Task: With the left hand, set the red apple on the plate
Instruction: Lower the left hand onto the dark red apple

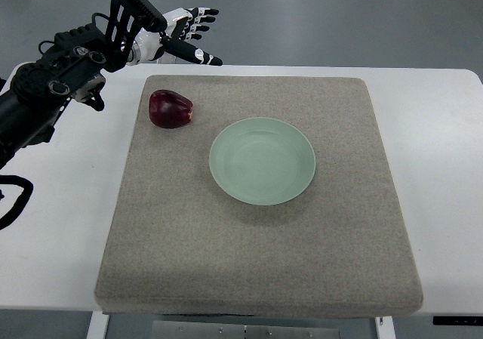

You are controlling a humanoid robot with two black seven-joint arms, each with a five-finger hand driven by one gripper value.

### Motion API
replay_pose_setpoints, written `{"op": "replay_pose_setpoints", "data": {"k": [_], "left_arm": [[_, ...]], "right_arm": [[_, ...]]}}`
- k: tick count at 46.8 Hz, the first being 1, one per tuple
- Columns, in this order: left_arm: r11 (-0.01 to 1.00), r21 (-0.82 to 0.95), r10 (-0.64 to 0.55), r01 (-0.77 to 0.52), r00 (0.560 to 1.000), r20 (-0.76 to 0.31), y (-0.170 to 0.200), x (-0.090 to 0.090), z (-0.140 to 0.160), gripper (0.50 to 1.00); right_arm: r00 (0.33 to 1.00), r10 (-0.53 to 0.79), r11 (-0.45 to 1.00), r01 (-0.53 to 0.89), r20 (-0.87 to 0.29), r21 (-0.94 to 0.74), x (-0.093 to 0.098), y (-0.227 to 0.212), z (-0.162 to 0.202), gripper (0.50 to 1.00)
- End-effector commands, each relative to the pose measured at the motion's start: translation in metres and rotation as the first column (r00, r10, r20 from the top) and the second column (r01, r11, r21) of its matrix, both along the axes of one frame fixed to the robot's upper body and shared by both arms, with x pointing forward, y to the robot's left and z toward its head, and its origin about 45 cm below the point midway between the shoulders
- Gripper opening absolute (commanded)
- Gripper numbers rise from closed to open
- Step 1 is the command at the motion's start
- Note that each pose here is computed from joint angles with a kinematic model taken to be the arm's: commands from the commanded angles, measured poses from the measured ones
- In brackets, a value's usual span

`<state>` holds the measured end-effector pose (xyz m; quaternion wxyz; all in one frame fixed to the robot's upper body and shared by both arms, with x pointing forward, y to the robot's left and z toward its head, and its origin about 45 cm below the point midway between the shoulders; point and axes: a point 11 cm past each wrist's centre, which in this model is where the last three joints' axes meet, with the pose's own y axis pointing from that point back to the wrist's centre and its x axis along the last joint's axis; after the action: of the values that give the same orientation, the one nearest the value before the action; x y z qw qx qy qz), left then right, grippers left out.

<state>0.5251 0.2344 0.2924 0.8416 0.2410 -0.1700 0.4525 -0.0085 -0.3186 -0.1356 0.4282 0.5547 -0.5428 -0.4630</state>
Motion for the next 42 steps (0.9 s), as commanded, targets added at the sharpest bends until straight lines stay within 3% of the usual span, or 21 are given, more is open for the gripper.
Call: {"op": "replay_pose_setpoints", "data": {"k": [1, 9, 16, 23, 42], "left_arm": [[0.99, 0.135, -0.052, 0.05, 0.999, 0.009, 0.009, -0.003, 0.005, 0.994], [0.913, 0.342, -0.234, 0.223, 0.972, -0.01, 0.013, -0.027, 0.022, 0.992], [0.775, 0.543, -0.362, 0.324, 0.931, -0.039, 0.014, -0.048, 0.019, 0.99], [0.681, 0.657, -0.397, 0.324, 0.917, -0.041, 0.017, -0.048, 0.015, 0.986], [0.629, 0.714, -0.415, 0.308, 0.909, -0.027, 0.016, -0.049, -0.003, 0.99]], "right_arm": [[1.0, 0.0, 1.0, 0.0, -0.001, -0.001, 0.0, 0.0, 0.0, 0.964], [1.0, 0.0, 1.0, 0.0, -0.001, 0.001, 0.0, 0.0, 0.0, 0.964], [1.0, 0.0, 1.0, 0.0, -0.001, -0.001, 0.0, 0.0, 0.0, 0.964], [1.0, 0.0, 1.0, 0.0, 0.001, 0.001, 0.0, 0.0, 0.0, 0.964], [1.0, 0.0, 1.0, 0.0, 0.001, 0.001, 0.0, 0.0, 0.0, 0.964]]}}
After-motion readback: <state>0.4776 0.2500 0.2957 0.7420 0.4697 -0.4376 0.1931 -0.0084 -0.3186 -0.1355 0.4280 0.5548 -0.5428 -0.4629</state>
